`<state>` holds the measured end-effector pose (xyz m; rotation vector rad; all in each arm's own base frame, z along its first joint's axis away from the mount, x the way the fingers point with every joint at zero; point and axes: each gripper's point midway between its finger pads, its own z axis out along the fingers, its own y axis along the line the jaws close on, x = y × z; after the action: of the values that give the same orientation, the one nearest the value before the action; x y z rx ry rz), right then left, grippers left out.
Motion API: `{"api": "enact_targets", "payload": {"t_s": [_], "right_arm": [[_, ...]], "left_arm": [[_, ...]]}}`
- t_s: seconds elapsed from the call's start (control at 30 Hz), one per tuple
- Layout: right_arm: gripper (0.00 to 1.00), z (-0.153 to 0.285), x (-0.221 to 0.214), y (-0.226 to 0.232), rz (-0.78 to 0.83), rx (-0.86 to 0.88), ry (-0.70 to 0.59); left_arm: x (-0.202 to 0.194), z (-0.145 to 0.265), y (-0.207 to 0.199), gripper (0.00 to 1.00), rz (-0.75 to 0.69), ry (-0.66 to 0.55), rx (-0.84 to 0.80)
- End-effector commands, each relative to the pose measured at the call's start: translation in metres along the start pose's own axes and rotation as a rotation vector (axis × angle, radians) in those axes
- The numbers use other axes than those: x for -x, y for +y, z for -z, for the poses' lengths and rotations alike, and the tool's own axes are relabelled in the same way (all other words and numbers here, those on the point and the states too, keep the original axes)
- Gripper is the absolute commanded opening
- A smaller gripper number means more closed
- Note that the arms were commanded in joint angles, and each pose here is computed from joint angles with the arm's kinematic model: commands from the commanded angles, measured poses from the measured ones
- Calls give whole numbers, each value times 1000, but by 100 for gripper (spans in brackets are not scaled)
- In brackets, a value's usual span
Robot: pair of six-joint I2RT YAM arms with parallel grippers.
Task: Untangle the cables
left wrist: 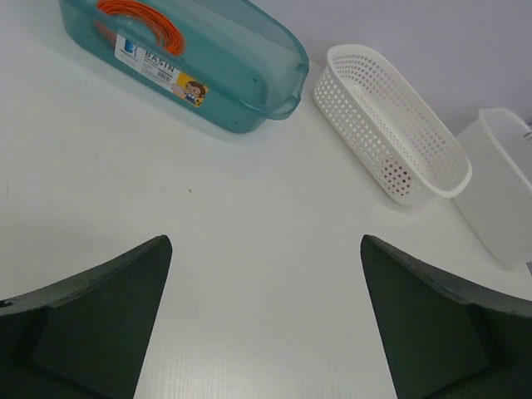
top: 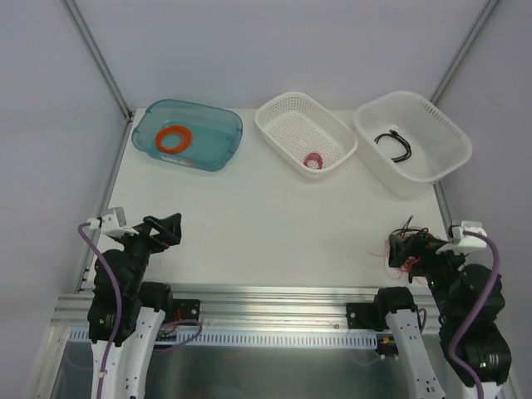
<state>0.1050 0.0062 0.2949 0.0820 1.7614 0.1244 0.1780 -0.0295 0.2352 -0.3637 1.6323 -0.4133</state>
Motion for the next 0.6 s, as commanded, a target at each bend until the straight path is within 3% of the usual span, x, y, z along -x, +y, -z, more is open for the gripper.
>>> {"api": "enact_targets", "payload": {"t_s": [0.0, 0.2, 0.37, 0.57], "right_arm": [[97, -27, -8, 19, -90, 59, 126], [97, -67, -45, -15, -226, -223, 319], [97, -83, -68, -56, -298, -546, 371], [97, -117, -101, -80, -337, -707, 454]], "left_arm": [[-1, 2, -12, 99, 55, -6, -64], [-32, -12, -8, 99, 81, 133, -46], [-52, -19, -18, 99, 46, 289, -83], [-81, -27, -27, 99, 17, 498, -130]]}}
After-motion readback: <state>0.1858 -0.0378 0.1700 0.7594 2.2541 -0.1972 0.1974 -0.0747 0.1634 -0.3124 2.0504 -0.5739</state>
